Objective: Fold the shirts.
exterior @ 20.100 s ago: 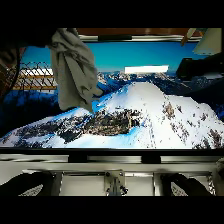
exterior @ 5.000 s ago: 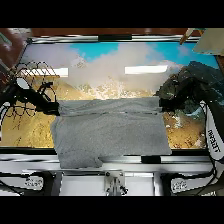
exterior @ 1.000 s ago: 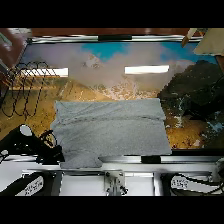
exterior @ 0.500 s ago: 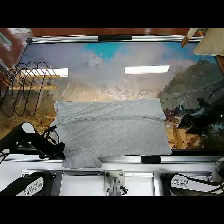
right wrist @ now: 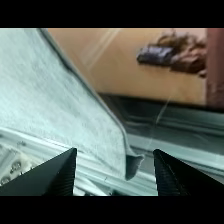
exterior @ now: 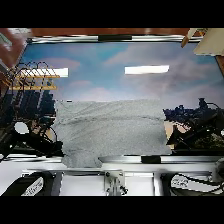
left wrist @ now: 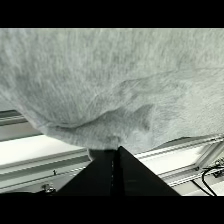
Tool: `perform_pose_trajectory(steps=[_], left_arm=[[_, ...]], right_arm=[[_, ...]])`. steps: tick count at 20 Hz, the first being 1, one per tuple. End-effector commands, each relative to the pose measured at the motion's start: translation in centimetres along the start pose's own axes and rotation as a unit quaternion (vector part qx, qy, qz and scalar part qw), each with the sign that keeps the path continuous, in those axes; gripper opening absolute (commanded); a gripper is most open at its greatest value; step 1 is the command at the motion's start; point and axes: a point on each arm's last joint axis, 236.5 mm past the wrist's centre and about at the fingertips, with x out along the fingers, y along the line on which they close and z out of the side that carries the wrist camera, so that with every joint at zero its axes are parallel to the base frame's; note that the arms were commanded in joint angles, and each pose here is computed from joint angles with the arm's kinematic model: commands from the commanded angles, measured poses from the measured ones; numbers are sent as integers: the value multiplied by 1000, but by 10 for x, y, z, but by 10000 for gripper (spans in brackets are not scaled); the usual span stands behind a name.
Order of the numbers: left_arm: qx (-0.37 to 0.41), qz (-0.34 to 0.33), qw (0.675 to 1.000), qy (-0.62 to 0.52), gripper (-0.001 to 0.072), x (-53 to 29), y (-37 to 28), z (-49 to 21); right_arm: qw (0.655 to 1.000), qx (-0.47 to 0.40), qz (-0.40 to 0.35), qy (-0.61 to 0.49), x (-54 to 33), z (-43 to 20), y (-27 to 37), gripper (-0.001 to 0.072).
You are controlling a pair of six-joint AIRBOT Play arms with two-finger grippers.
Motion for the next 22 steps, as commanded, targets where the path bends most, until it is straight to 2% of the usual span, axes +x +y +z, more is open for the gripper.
perform_pose_trajectory(steps=[1, 4, 5, 7, 8, 11, 15, 17, 19, 22], left_arm=[[3, 0, 1000, -1, 29, -2, -1, -1], [3, 0, 1000, -1, 29, -2, -1, -1], [3, 0, 1000, -2, 29, -2, -1, -1], [19, 3, 1000, -7, 29, -5, -1, 2], [29, 12, 999, -12, 29, -8, 1, 5], [64, 17, 997, -41, 29, -26, -5, 20], [89, 20, 990, -105, 27, -70, -16, 50], [59, 14, 982, -177, 26, -102, -10, 79], [23, -31, 971, -235, 26, -125, -10, 107], [12, -104, 958, -268, 26, -144, -20, 138]], right_arm=[[999, -16, -3, 38, 18, -16, 7, 601], [998, -31, -9, 57, 27, -23, 13, 599], [997, -38, -14, 58, 28, -22, 15, 577], [997, -46, -26, 53, 31, -17, 18, 177], [997, -55, -24, 51, 30, -16, 24, 101], [995, -90, -32, 26, 17, -2, 41, 62], [984, -136, -47, -106, -55, 51, 80, 61], [975, -118, -50, -179, -88, 81, 95, 61], [962, -126, -57, -235, -105, 104, 109, 60], [943, -141, -70, -292, -114, 131, 123, 60]])
